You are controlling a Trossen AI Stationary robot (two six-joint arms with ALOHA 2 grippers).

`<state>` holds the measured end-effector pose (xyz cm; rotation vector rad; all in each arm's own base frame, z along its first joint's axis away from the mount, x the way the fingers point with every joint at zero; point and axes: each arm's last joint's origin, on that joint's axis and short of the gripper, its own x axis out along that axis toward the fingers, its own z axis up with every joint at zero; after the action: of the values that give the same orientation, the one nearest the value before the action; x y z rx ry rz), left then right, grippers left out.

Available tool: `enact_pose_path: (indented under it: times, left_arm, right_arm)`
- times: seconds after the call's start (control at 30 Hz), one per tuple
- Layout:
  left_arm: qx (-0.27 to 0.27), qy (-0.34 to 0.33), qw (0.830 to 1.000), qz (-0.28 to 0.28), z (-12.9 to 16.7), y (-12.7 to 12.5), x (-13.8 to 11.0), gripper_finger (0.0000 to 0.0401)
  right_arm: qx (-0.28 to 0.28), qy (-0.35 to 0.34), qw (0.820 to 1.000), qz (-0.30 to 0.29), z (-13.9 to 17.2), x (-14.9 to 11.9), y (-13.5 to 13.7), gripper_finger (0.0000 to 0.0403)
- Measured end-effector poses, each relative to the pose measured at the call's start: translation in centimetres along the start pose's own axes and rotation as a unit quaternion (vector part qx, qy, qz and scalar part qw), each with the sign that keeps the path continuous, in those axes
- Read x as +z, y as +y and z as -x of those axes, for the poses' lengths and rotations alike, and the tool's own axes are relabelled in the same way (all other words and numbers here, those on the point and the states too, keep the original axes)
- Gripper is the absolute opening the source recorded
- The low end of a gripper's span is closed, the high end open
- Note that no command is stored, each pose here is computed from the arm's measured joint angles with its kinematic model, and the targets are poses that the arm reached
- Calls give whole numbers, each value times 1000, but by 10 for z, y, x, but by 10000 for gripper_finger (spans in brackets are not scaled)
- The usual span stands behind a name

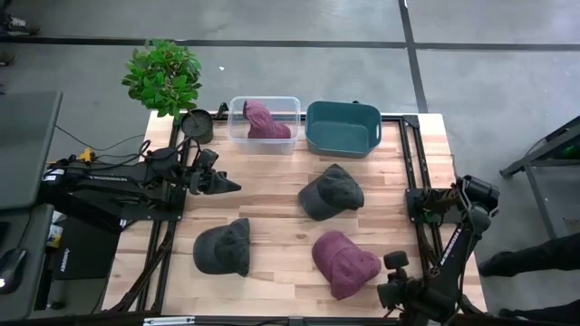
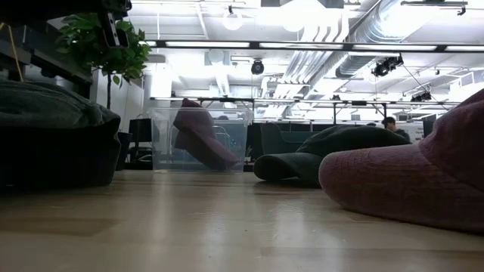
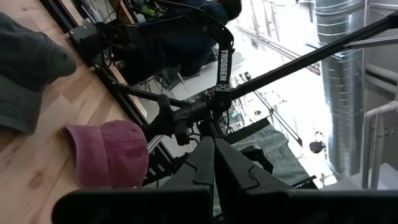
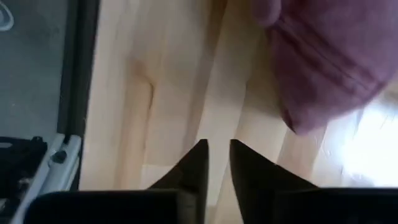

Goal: Pick & Place hat
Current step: Put the red cap into the transparent bin

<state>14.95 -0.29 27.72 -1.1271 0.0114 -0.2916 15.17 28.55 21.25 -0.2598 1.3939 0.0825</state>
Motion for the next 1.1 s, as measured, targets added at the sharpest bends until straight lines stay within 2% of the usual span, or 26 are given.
enact_pose_path:
  times: [0.3,0.47,0.7,0.87,1.1]
  left_arm:
    - [1,1,1000,1,0,0,0,0]
    - [0,4,1000,1,0,0,0,0]
    - [-4,15,1000,1,0,0,-1,0]
    - [-4,15,1000,1,0,0,-1,0]
    - [-6,19,1000,1,0,0,-1,0]
  right_arm:
    - [-47,-67,997,1,0,5,-2,182]
    - [-63,-101,993,18,1,8,-1,227]
    - [-122,-120,984,58,0,11,-10,242]
    - [-127,-119,980,96,-1,14,-12,242]
    - [-111,-102,983,101,-24,5,-12,242]
